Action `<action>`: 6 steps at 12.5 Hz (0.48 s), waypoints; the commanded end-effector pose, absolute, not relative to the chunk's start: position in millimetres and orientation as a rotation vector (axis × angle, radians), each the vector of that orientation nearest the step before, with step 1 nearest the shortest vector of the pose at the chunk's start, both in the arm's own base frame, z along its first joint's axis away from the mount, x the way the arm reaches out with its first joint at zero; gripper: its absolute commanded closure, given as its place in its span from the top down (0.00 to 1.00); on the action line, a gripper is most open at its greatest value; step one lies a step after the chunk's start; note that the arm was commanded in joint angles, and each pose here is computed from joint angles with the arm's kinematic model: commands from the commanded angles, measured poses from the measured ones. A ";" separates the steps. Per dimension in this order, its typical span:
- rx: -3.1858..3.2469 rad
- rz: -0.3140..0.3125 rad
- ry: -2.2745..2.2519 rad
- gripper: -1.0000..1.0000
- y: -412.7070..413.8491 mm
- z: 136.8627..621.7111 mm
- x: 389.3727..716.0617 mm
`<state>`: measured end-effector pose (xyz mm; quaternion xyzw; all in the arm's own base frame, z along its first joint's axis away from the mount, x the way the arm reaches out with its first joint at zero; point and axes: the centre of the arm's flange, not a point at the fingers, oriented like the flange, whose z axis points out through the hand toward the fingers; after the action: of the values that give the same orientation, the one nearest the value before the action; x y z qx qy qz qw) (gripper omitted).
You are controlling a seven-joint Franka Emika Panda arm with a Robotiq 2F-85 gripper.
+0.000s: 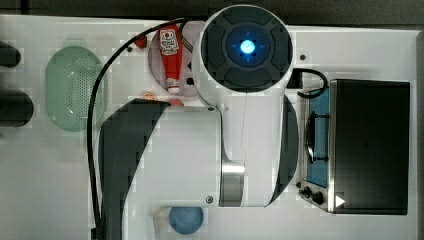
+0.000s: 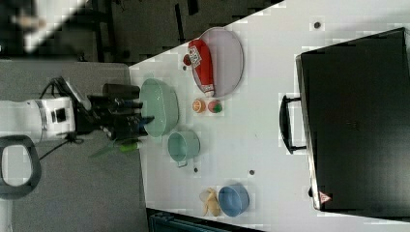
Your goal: Drag mug left to right.
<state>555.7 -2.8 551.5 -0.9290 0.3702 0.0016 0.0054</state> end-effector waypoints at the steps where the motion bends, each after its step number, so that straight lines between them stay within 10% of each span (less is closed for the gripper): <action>1: -2.829 0.127 1.422 0.79 -34.9 587.9 470.8; 3: -2.844 0.152 1.375 1.00 -16.6 581.1 472.9; 6: -2.938 0.209 1.233 1.00 39.2 558.8 476.8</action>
<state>468.6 0.2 585.6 -0.9178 0.3951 0.0374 -0.0125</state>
